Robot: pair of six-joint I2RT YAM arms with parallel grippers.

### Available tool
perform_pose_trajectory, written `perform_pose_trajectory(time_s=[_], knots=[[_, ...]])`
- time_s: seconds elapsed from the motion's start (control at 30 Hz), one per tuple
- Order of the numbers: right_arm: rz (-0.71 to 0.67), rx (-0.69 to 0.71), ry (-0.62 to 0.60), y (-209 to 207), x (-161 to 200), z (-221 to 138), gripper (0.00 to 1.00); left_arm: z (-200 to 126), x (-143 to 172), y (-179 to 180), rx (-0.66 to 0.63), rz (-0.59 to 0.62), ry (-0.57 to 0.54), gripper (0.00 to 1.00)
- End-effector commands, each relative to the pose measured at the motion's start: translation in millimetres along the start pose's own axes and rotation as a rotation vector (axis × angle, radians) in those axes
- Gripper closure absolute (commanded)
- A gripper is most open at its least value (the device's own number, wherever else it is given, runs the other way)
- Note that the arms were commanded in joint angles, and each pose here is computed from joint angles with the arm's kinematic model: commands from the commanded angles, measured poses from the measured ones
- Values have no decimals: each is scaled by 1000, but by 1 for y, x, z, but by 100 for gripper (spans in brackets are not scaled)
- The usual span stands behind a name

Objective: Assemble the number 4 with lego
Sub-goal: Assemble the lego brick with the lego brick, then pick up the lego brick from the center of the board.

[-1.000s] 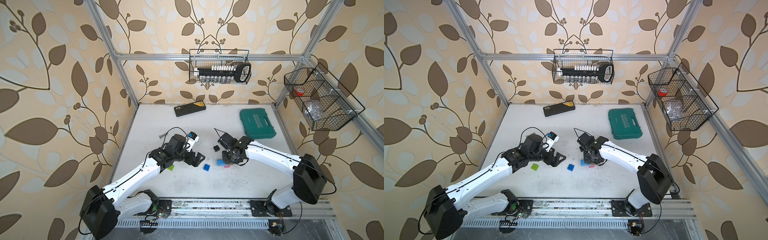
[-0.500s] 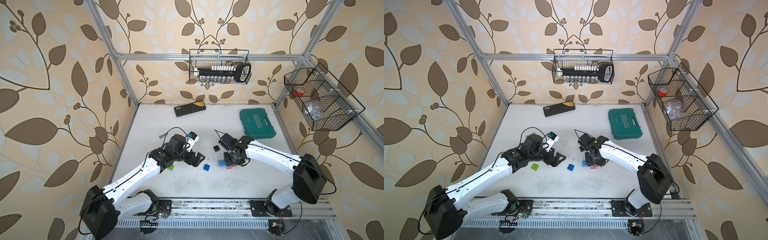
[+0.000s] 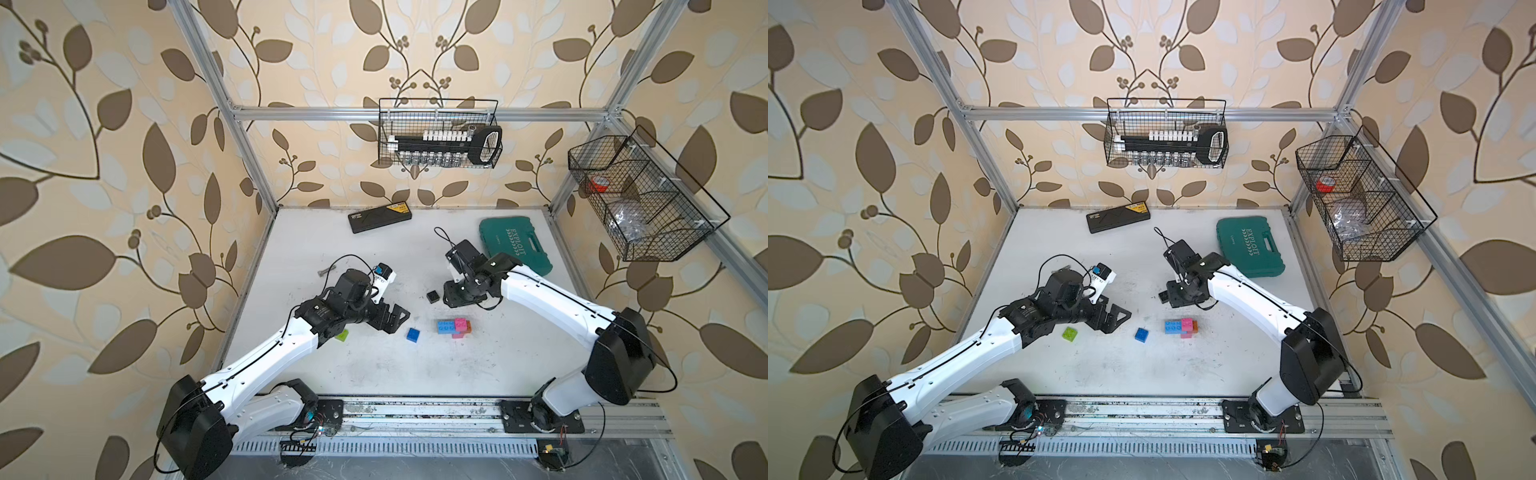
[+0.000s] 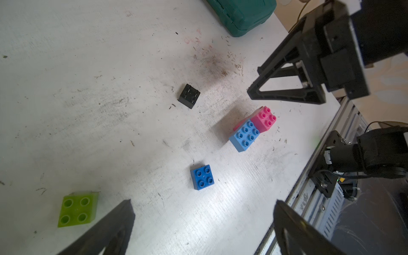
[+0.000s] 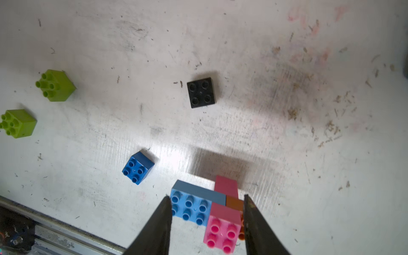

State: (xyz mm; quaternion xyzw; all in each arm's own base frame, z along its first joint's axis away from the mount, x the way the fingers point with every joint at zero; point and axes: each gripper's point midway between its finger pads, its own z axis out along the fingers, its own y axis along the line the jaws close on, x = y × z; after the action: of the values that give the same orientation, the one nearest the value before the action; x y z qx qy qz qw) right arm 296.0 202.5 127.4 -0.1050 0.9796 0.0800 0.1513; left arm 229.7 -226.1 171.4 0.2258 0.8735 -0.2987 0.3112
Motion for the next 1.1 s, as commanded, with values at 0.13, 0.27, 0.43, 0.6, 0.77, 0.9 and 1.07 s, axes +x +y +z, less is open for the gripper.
perform_pose_trajectory(time_s=[0.13, 0.27, 0.43, 0.6, 0.77, 0.9, 1.07], knots=[[-177, -47, 60, 18, -24, 33, 52, -9, 9, -2, 23, -78, -23, 1], [-184, -16, 72, 16, -31, 50, 52, -10, 12, -1, 20, -86, -24, 1], [-185, 29, 90, 10, -35, 71, 52, -9, 11, -1, 21, -87, -25, 1], [-203, 62, 108, 9, -38, 87, 51, -8, 11, 0, 19, -86, -25, 1], [-208, 87, 130, 6, -39, 101, 51, -7, 11, 1, 16, -86, -26, 1], [-204, 87, 144, 6, -37, 112, 52, -6, 12, 2, 13, -85, -25, 1], [-199, 86, 160, 6, -33, 120, 57, -6, 11, 2, 12, -85, -26, 1]])
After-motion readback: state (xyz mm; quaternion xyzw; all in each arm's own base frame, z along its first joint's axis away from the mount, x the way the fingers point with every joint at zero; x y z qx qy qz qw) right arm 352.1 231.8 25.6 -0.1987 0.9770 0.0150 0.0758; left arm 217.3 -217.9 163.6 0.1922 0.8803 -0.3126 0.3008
